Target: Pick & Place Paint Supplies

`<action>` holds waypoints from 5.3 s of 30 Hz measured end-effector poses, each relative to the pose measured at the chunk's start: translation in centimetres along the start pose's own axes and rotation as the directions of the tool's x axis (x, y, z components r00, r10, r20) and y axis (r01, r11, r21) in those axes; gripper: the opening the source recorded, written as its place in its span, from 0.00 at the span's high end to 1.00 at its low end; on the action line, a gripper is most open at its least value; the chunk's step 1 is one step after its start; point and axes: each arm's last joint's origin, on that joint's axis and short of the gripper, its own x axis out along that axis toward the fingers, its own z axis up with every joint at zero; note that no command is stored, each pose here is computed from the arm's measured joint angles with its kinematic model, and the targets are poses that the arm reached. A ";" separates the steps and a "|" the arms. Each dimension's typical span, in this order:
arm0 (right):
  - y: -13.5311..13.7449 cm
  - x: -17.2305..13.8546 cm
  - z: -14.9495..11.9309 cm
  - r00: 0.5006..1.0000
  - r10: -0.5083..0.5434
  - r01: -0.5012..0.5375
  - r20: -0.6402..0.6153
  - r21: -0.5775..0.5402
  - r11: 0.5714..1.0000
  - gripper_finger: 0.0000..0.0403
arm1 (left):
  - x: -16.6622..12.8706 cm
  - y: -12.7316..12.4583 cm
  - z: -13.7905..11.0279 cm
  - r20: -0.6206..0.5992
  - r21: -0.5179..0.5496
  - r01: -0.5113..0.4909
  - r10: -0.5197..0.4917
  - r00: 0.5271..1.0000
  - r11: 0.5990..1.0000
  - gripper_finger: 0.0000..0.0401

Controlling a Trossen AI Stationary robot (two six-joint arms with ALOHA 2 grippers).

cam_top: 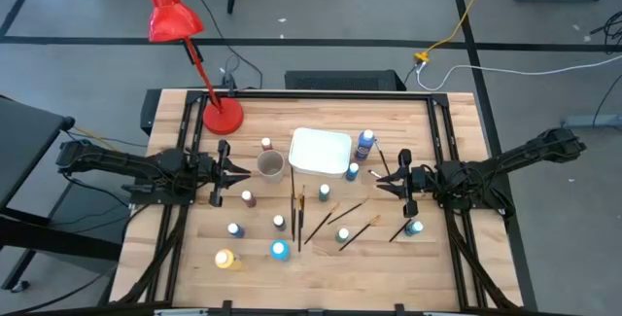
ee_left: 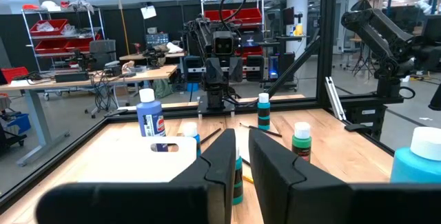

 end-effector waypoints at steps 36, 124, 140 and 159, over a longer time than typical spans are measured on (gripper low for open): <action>0.0 0.0 0.0 1.000 0.000 0.000 0.000 0.000 1.000 0.83 | 0.0 0.0 0.0 0.000 0.000 0.000 0.000 1.000 1.000 0.87; -0.2 0.0 0.6 0.998 -0.035 0.045 0.059 -0.165 0.985 0.83 | -0.2 0.9 1.6 0.119 0.079 -0.308 0.298 0.947 0.948 0.59; 0.7 -0.5 3.0 0.891 0.313 -0.279 0.330 -0.148 0.949 0.83 | -0.1 0.9 1.2 0.080 -0.051 -0.286 0.289 0.954 0.957 0.58; -2.6 -0.9 4.0 0.811 -0.467 0.535 0.352 -0.125 0.836 0.79 | -0.2 1.0 2.0 0.156 0.112 -0.321 0.303 0.940 0.940 0.58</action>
